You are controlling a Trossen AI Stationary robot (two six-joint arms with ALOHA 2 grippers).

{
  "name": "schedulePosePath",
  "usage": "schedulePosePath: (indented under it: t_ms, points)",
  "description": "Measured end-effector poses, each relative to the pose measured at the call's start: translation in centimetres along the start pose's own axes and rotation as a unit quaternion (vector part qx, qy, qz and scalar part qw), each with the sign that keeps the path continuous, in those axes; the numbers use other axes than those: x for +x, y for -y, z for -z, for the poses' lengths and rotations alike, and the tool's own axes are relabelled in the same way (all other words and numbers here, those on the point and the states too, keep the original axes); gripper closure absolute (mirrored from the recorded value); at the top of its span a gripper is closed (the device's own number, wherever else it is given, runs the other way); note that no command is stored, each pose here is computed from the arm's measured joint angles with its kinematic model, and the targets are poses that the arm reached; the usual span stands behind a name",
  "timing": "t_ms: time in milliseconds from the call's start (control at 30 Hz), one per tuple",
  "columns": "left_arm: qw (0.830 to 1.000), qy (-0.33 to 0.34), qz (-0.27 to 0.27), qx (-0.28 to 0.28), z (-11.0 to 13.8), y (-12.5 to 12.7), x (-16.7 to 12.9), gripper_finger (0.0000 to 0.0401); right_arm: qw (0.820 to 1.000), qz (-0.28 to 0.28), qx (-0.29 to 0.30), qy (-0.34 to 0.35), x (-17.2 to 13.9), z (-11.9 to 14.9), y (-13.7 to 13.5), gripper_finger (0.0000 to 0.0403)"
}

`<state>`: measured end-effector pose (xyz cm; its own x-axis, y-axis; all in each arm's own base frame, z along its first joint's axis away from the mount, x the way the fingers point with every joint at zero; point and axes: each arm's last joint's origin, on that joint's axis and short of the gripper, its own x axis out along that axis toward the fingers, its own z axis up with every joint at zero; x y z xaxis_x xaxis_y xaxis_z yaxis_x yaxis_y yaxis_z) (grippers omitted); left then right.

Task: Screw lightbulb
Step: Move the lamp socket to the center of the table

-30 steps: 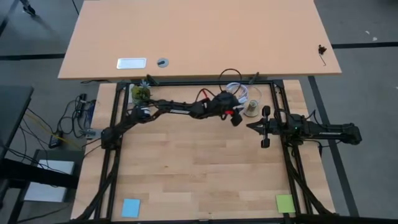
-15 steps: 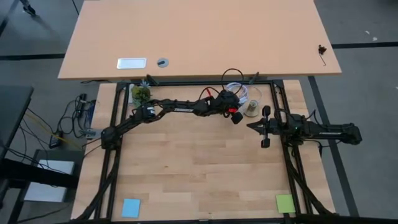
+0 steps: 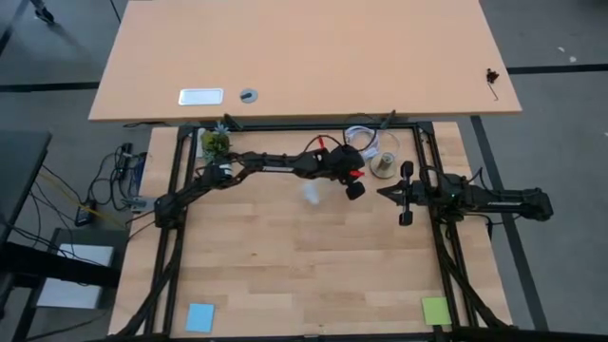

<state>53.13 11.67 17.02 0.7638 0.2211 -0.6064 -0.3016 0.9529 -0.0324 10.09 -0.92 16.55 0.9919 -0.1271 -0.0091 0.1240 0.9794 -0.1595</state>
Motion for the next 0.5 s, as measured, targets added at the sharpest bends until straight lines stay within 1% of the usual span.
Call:
schedulePosePath:
  t_ms: [67,167,200,300,367,467,500]
  points:
    - [1.000,-0.009,-0.005,0.011,-0.9,0.2,-1.4,0.0400,1.000,0.000,0.000,0.001,0.0,0.0,0.0,0.0385]
    - [0.998,-0.050,-0.029,0.036,-0.6,0.6,-2.4,0.0400,1.000,0.000,0.000,0.001,0.0,0.0,0.0,0.0382]
    - [0.996,-0.073,-0.034,0.044,-0.3,0.7,-2.8,0.0400,1.000,0.000,0.000,0.000,0.0,0.0,0.0,0.0382]
    - [0.992,-0.106,-0.035,0.060,-0.4,1.4,-4.4,0.0400,1.000,0.000,0.000,0.001,0.0,0.0,0.0,0.0384]
    - [0.989,-0.130,-0.031,0.069,0.1,2.2,-5.5,0.0400,1.000,0.001,0.000,0.005,0.0,-0.1,0.0,0.0385]
    - [0.983,-0.164,-0.030,0.073,1.9,3.5,-6.7,0.0401,1.000,0.001,0.000,0.007,0.0,-0.1,0.0,0.0386]
    - [0.984,-0.162,-0.035,0.070,2.3,3.9,-7.1,0.0401,1.000,0.001,0.000,0.007,0.0,-0.1,0.0,0.0386]
